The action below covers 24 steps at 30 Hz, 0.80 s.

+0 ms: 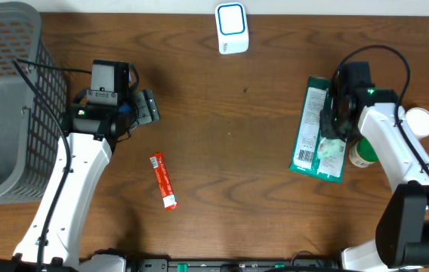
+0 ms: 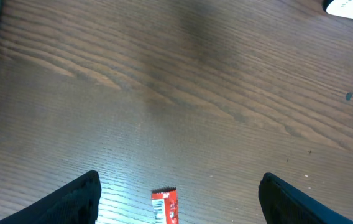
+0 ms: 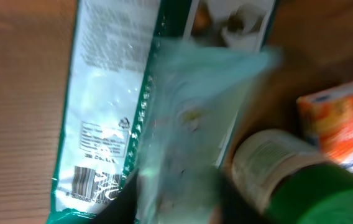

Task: Scan the item barcode
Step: 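Carry the wipes pack right and drop it on the 3M packet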

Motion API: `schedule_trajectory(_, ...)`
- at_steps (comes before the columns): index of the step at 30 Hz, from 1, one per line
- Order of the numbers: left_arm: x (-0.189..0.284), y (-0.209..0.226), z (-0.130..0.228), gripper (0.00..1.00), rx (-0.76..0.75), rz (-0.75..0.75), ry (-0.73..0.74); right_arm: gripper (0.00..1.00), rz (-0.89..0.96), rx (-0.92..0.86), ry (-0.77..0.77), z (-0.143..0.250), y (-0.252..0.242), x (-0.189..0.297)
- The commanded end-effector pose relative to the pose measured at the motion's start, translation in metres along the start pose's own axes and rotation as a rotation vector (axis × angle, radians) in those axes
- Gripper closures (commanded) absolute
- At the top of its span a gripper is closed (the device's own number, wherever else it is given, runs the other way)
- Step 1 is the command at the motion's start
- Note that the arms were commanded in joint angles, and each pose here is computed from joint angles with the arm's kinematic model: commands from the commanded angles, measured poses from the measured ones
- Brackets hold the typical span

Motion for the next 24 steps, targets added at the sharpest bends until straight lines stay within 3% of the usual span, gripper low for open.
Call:
schedule_trajectory(1,-0.001,0.002,-0.001,0.17,-0.002,-0.011,-0.002,0.08,0.018,0.005,-0.003,0.002,-0.004,0.002)
schedule_trajectory(2,-0.001,0.002,-0.001,0.17,-0.002,-0.011,-0.002,0.01,0.019,0.010,-0.002,0.002,-0.004,0.002)
schedule_trajectory(12,-0.001,0.001,-0.001,0.17,-0.002,-0.008,-0.005,0.01,0.017,0.005,-0.038,-0.023,-0.015,0.061)
schedule_trajectory(20,-0.001,0.000,-0.002,0.17,0.005,-0.001,-0.010,0.01,-0.154,0.006,-0.142,-0.045,-0.001,0.121)
schedule_trajectory(21,-0.001,0.002,0.001,0.28,0.005,-0.013,0.007,0.01,-0.243,0.014,-0.164,-0.047,0.011,0.124)
schedule_trajectory(23,-0.001,0.006,0.007,0.62,0.004,-0.032,0.034,0.03,-0.472,0.038,-0.206,-0.052,0.044,0.133)
schedule_trajectory(24,-0.001,0.009,0.010,0.79,0.004,-0.044,0.050,0.13,-0.585,0.064,-0.220,-0.053,0.064,0.137)
Point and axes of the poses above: each gripper's point midway between its finger pads, its own x axis back along the fingers, its own y axis along the line the jaws close on, z = x × y, the point moved 4 cm from there along x, back along the fingers, and after that the axes turned 14 degrees about x, right-handed, at the moved point
